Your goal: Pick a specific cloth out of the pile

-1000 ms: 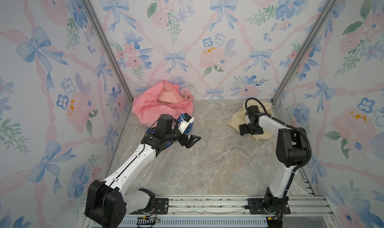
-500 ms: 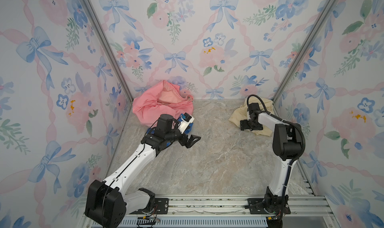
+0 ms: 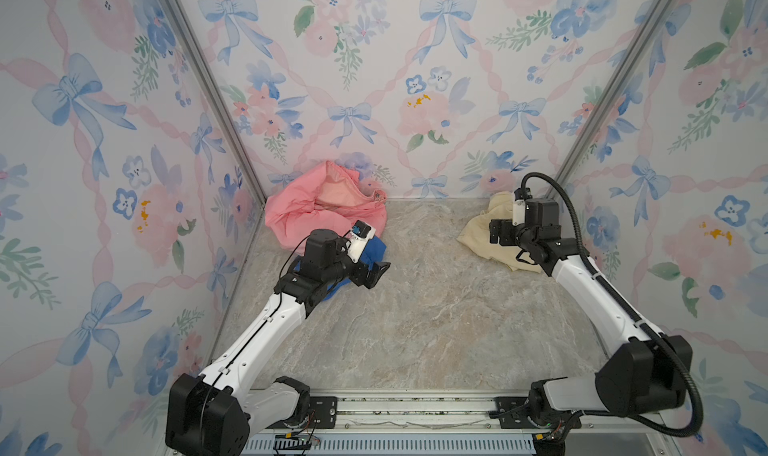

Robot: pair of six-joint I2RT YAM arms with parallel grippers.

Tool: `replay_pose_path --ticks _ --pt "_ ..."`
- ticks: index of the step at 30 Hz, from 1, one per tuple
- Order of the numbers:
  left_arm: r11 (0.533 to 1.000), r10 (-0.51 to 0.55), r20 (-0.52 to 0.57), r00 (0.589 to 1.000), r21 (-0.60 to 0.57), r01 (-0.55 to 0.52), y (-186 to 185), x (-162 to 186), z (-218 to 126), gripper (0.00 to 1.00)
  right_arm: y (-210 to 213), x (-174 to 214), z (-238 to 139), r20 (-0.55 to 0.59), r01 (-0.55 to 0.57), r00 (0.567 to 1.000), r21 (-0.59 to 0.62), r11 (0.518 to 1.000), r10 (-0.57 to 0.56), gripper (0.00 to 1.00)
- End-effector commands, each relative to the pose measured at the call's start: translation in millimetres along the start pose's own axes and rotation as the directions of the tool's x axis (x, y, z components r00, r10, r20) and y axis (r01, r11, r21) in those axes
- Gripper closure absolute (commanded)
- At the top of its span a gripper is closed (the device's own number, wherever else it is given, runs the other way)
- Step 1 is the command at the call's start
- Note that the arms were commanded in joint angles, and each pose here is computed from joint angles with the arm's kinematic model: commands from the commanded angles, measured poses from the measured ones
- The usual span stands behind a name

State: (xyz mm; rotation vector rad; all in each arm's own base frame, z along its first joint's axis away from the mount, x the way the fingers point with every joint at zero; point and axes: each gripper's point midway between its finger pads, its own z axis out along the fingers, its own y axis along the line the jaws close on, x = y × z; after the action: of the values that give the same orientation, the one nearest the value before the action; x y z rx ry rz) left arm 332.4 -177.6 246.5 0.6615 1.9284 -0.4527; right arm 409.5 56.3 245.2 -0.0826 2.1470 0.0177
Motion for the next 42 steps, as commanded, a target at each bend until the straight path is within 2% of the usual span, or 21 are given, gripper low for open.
replay_pose_path --ticks 1,3,6,9,13,16,18,22,28,33,35,37,39,42 --pt "0.913 -0.063 0.053 0.997 -0.400 0.079 76.9 3.5 -21.7 0.02 22.3 45.4 -7.6 0.004 -0.002 1.000 -0.076 0.997 0.002 0.03" --pt "0.824 -0.120 0.108 0.987 -0.543 0.159 116.5 12.5 -40.9 0.02 20.9 66.0 -21.3 0.056 -0.039 0.997 -0.090 0.995 0.044 0.03" --pt "0.739 -0.179 0.184 0.967 -0.623 0.255 153.1 35.7 -57.2 0.02 4.1 98.4 -32.4 0.099 -0.059 0.993 -0.029 0.998 0.061 0.03" --pt "0.715 -0.130 0.189 0.973 -0.662 0.224 169.7 56.4 -61.8 0.02 -22.6 121.2 -38.4 0.119 -0.088 0.990 0.083 0.993 0.078 0.03" --pt "0.665 -0.138 0.160 0.977 -0.716 0.211 186.4 80.2 -63.0 0.02 -56.6 138.3 -43.7 0.113 -0.140 0.986 0.194 0.971 0.120 0.03" --pt "0.673 -0.099 0.127 0.987 -0.722 0.160 186.0 100.1 -53.6 0.02 -81.6 154.6 -44.8 0.128 -0.198 0.977 0.280 0.939 0.168 0.03" --pt "0.673 -0.085 0.142 0.986 -0.721 0.162 186.4 111.0 -49.5 0.02 -92.4 165.0 -45.6 0.158 -0.236 0.968 0.322 0.917 0.193 0.03" --pt "0.743 -0.080 0.205 0.975 -0.640 0.196 172.9 120.9 -35.2 0.02 -99.5 178.4 -41.3 0.227 -0.280 0.951 0.348 0.895 0.209 0.03" --pt "0.758 -0.125 0.222 0.967 -0.608 0.237 181.4 135.0 -31.0 0.02 -89.4 169.8 -35.0 0.213 -0.202 0.968 0.335 0.920 0.135 0.03" --pt "0.753 -0.218 0.264 0.940 -0.567 0.334 194.6 151.8 -26.9 0.02 -85.8 161.1 -40.2 0.296 -0.190 0.950 0.314 0.930 0.094 0.03" --pt "0.799 -0.183 0.293 0.938 -0.512 0.316 185.5 142.4 -21.5 0.02 -87.8 160.9 -46.4 0.328 -0.198 0.941 0.318 0.927 0.088 0.03" --pt "0.819 -0.164 0.275 0.947 -0.498 0.286 179.2 142.3 -16.0 0.02 -92.8 163.2 -51.1 0.344 -0.221 0.934 0.334 0.916 0.100 0.03" --pt "0.822 -0.147 0.278 0.949 -0.499 0.273 175.7 141.1 -16.8 0.02 -96.5 165.0 -54.0 0.354 -0.238 0.929 0.345 0.908 0.109 0.03" --pt "0.815 -0.114 0.265 0.958 -0.526 0.242 169.9 143.4 -16.0 0.02 -90.6 162.1 -51.9 0.357 -0.218 0.929 0.323 0.921 0.094 0.03"
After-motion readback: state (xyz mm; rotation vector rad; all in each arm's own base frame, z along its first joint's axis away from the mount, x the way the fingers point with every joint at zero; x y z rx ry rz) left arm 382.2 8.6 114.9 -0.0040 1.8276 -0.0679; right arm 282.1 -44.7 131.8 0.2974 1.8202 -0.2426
